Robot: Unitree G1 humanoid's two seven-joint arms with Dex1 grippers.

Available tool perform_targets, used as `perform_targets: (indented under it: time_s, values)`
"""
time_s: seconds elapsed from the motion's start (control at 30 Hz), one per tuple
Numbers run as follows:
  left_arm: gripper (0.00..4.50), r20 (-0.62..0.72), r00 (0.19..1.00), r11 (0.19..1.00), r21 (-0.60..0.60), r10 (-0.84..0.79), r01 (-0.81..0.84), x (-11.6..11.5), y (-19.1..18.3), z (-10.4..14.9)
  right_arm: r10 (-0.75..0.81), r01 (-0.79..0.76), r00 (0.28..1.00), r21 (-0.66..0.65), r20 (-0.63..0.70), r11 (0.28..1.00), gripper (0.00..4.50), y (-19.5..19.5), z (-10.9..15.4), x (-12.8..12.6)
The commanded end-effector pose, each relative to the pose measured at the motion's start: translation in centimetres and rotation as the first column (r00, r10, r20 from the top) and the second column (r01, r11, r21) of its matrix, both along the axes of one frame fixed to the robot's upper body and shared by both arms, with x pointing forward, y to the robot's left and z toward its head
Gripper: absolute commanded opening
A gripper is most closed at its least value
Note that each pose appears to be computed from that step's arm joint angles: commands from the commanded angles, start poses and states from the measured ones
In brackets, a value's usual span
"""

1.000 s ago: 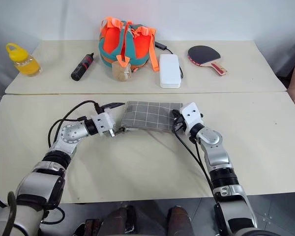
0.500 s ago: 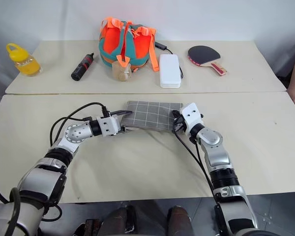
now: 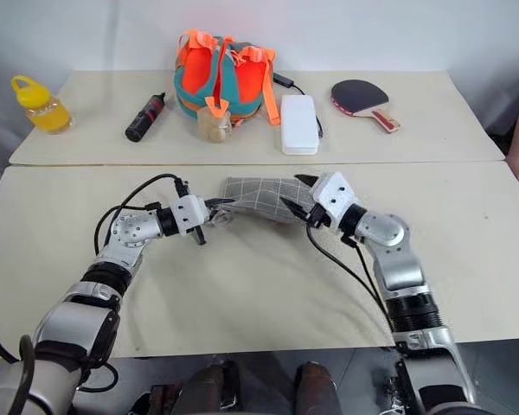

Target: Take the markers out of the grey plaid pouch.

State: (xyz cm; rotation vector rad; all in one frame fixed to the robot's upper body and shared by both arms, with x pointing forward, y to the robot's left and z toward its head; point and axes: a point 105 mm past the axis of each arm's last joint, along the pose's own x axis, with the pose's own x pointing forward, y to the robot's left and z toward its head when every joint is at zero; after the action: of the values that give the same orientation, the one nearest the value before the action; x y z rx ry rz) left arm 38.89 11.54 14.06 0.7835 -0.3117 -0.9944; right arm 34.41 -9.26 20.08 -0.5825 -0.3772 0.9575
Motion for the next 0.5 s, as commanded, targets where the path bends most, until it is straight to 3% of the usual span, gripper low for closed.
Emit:
perform_targets:
  time_s: [0.03, 0.17, 0.27, 0.47, 0.5]
  values:
    - [0.02, -0.009, 1.000, 0.999, -0.038, 0.011, -0.011, -0.4, -0.3, 2.0, 0.135, -0.120, 0.988, -0.162, 0.081, 0.979, 3.42, 1.5, -0.1, -2.6]
    - [0.02, -0.058, 0.996, 0.994, -0.076, 0.073, -0.077, -1.3, -0.3, 3.3, 0.103, -0.029, 0.964, -0.289, 0.245, 0.957, 3.42, 2.4, -0.3, -2.2]
    - [0.02, -0.083, 0.993, 0.993, -0.068, 0.086, -0.091, -2.6, -0.5, 3.5, 0.083, 0.048, 0.943, -0.379, 0.321, 0.924, 3.42, 2.6, -2.1, -1.6]
    - [0.02, -0.125, 0.987, 0.988, -0.099, 0.105, -0.118, -4.1, -0.6, 4.1, 0.065, 0.110, 0.922, -0.421, 0.381, 0.900, 3.42, 2.4, -3.5, -0.7]
    - [0.02, -0.135, 0.985, 0.988, -0.102, 0.105, -0.119, -4.3, -0.6, 4.0, 0.051, 0.116, 0.922, -0.400, 0.383, 0.909, 3.25, 2.3, -3.1, -0.5]
